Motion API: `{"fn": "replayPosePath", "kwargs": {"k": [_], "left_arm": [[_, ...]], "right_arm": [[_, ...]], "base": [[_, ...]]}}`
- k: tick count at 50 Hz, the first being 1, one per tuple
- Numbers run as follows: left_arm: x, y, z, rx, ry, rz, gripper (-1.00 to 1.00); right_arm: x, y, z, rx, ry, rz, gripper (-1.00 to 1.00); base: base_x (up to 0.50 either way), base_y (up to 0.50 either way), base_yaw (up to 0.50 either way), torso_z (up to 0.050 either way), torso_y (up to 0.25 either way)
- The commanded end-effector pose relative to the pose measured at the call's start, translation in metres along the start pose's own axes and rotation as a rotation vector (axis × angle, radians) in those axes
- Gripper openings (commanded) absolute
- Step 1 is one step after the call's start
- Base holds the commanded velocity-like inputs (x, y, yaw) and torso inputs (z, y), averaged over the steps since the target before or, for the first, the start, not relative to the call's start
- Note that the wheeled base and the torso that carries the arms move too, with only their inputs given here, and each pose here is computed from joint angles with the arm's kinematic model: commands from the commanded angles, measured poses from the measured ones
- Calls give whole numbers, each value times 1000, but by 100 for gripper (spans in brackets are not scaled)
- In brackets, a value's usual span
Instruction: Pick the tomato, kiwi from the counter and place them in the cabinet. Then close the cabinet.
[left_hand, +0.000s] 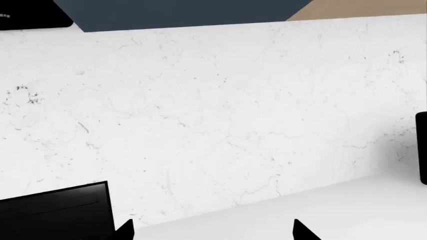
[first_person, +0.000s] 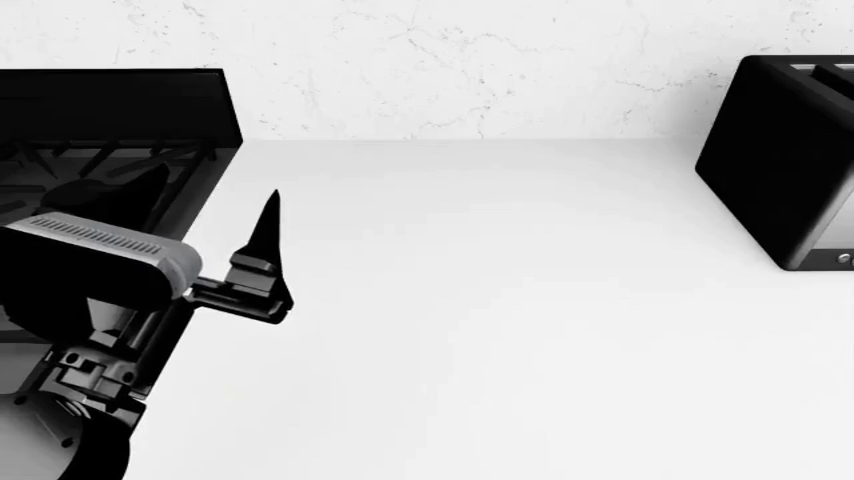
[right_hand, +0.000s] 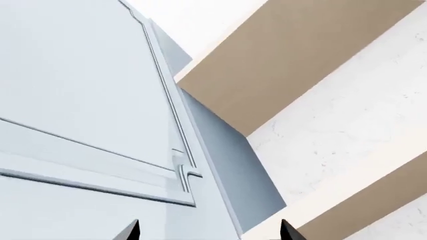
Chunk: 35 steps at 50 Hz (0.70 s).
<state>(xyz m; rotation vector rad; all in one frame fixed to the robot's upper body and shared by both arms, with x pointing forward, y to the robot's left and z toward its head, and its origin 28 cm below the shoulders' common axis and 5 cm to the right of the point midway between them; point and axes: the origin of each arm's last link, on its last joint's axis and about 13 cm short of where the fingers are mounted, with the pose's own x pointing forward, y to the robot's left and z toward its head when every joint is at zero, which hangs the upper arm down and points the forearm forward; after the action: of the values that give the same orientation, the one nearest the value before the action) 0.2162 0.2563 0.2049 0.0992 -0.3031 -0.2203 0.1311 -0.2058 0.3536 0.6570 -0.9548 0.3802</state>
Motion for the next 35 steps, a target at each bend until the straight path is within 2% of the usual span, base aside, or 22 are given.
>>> {"fn": "replayPosePath", "kwargs": {"k": [1,12,20,35], "left_arm": [[0,-1,0,-1,0,-2,100],[0,-1,-1,-2,-1,-2,100],[0,-1,-1,-2,-1,-2,100],[0,0,0,-4,-3,-1,100]], "right_arm": [[26,11,1,15,-3,45,100],[53,24,1,15,16,106,100],[73,36,-6,31,91,188,100],[94,50,-11,5,146,241,100]], "base": [[0,0,0,0,0],[0,0,0,0,0],[0,0,0,0,0],[0,0,0,0,0]]}}
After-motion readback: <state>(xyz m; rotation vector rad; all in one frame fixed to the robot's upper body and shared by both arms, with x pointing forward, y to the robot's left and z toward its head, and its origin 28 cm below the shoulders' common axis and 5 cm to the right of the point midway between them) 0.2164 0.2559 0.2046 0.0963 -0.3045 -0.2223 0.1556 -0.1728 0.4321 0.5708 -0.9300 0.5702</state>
